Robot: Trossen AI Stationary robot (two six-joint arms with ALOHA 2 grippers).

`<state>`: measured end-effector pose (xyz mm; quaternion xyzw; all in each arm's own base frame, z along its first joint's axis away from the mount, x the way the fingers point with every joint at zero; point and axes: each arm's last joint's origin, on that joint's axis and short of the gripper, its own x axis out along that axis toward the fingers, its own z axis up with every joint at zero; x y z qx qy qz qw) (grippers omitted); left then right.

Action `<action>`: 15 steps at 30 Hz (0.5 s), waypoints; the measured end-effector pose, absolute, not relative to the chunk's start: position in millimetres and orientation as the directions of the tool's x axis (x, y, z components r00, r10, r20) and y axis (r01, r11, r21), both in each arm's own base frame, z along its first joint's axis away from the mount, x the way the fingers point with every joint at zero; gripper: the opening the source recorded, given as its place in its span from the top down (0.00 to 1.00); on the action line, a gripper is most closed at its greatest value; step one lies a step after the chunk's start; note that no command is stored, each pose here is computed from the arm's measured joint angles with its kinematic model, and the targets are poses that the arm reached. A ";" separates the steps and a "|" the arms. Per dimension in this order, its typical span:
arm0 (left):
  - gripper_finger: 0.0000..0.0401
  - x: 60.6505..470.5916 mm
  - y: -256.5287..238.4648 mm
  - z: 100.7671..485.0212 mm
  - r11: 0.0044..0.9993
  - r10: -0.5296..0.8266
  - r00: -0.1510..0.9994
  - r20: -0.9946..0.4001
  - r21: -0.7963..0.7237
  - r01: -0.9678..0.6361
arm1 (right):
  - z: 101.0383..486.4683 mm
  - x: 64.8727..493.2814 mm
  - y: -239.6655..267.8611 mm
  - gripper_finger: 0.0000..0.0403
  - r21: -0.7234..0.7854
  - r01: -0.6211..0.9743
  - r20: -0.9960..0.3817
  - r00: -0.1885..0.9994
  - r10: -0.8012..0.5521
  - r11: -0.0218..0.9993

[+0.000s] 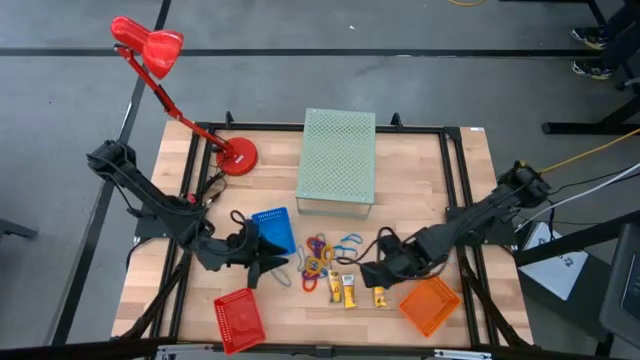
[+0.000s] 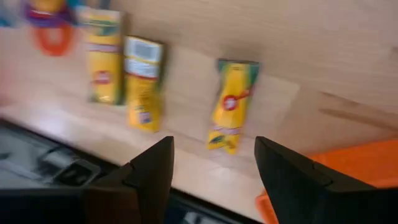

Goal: Pick & Place Office Desk Supplies
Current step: Put the yellow crayon box into the orange basket

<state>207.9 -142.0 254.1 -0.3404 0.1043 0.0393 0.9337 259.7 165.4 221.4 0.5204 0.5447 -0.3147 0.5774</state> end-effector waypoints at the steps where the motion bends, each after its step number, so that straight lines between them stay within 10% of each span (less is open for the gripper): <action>1: 0.62 205.1 -140.3 253.1 0.771 0.006 0.975 -0.223 -0.620 -0.146 | 216.2 264.5 165.3 0.44 0.237 0.933 -0.960 0.181 0.214 0.273; 15: 0.62 183.9 -123.8 253.8 0.795 0.015 0.981 -0.193 -0.593 -0.129 | 169.0 288.3 162.5 0.46 0.094 0.954 -0.976 0.031 0.217 0.284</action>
